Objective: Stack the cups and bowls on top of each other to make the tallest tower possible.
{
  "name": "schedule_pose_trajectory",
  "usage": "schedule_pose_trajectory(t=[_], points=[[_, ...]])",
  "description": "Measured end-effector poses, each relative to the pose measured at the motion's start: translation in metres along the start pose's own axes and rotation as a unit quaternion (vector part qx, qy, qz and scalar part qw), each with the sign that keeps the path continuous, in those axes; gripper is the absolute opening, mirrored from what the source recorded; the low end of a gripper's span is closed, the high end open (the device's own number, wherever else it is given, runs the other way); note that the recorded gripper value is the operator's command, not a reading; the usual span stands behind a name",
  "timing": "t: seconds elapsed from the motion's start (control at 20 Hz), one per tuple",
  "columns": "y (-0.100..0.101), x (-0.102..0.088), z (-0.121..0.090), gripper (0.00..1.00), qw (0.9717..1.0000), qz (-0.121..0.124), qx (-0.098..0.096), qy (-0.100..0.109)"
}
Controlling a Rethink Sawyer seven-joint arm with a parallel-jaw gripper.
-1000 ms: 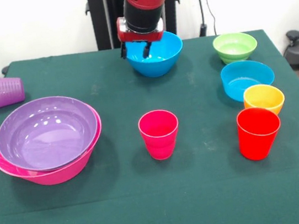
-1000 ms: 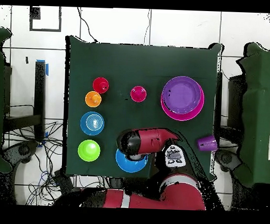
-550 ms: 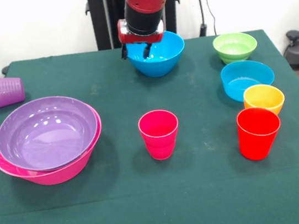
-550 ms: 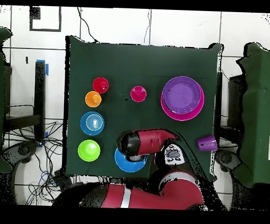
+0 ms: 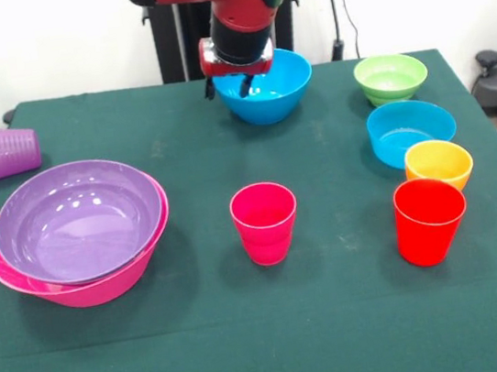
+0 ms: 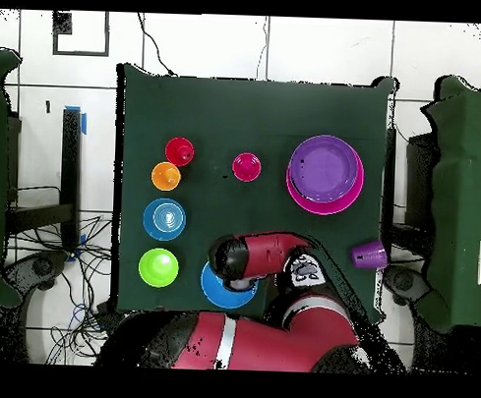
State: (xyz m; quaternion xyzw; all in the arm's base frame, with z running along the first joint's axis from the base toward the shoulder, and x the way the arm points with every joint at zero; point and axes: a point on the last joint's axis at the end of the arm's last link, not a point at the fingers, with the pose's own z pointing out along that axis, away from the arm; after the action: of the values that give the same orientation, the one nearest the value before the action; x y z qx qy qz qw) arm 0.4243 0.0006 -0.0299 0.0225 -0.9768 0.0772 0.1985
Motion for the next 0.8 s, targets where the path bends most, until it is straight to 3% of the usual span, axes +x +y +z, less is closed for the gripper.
schedule_pose_trajectory(t=[0.55, 0.6, 0.8], points=[[0.0004, 0.0040, 0.0080, 1.00, 0.9999, -0.008, 0.003, 0.007], [0.0002, 0.0041, 0.0085, 0.00, 0.9999, -0.008, 0.003, 0.007], [-0.0007, 0.0018, 0.0042, 0.00, 1.0000, -0.007, 0.003, 0.002]])
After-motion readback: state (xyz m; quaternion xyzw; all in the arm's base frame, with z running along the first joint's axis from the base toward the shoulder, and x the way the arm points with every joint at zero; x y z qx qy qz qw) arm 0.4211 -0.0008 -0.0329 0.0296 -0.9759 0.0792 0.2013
